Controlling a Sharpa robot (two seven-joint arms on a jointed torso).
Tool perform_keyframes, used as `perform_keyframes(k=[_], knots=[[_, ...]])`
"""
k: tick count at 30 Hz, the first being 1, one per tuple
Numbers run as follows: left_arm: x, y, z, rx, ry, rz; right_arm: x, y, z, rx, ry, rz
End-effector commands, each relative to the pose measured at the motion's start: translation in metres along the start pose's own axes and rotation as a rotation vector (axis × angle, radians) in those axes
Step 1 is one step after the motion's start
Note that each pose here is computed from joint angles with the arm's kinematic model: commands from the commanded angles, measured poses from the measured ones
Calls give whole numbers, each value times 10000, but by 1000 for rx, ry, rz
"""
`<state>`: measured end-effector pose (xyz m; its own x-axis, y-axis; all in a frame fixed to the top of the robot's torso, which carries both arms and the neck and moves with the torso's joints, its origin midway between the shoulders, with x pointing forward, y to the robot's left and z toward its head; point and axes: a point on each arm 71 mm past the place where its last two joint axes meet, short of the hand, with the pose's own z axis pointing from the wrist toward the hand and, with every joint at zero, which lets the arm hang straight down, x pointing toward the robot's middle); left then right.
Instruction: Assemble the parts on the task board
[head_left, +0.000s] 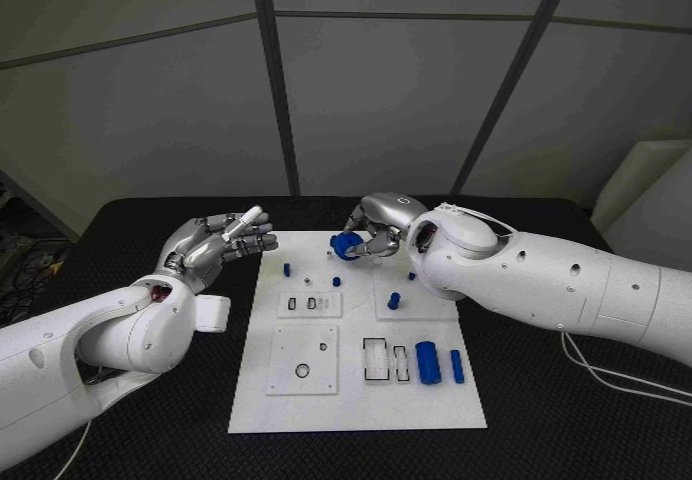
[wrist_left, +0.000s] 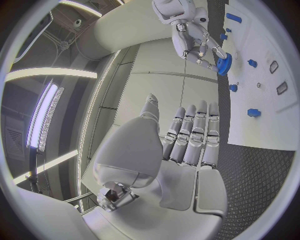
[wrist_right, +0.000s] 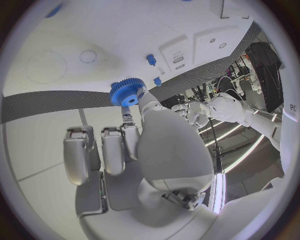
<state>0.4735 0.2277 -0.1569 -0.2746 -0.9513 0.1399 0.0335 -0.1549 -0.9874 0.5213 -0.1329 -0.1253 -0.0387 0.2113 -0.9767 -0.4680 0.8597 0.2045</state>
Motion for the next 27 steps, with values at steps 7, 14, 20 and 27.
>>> perform_keyframes(k=[7,14,20,27], knots=[[27,-15,3,9,12,1,24,241,174,-27,-59,-64],[38,-15,5,9,13,0,79,308,280,-27,-50,-75],[37,-18,1,8,13,0,143,325,321,-26,-21,-87],[32,-21,-3,8,12,1,200,337,357,-21,12,-104]])
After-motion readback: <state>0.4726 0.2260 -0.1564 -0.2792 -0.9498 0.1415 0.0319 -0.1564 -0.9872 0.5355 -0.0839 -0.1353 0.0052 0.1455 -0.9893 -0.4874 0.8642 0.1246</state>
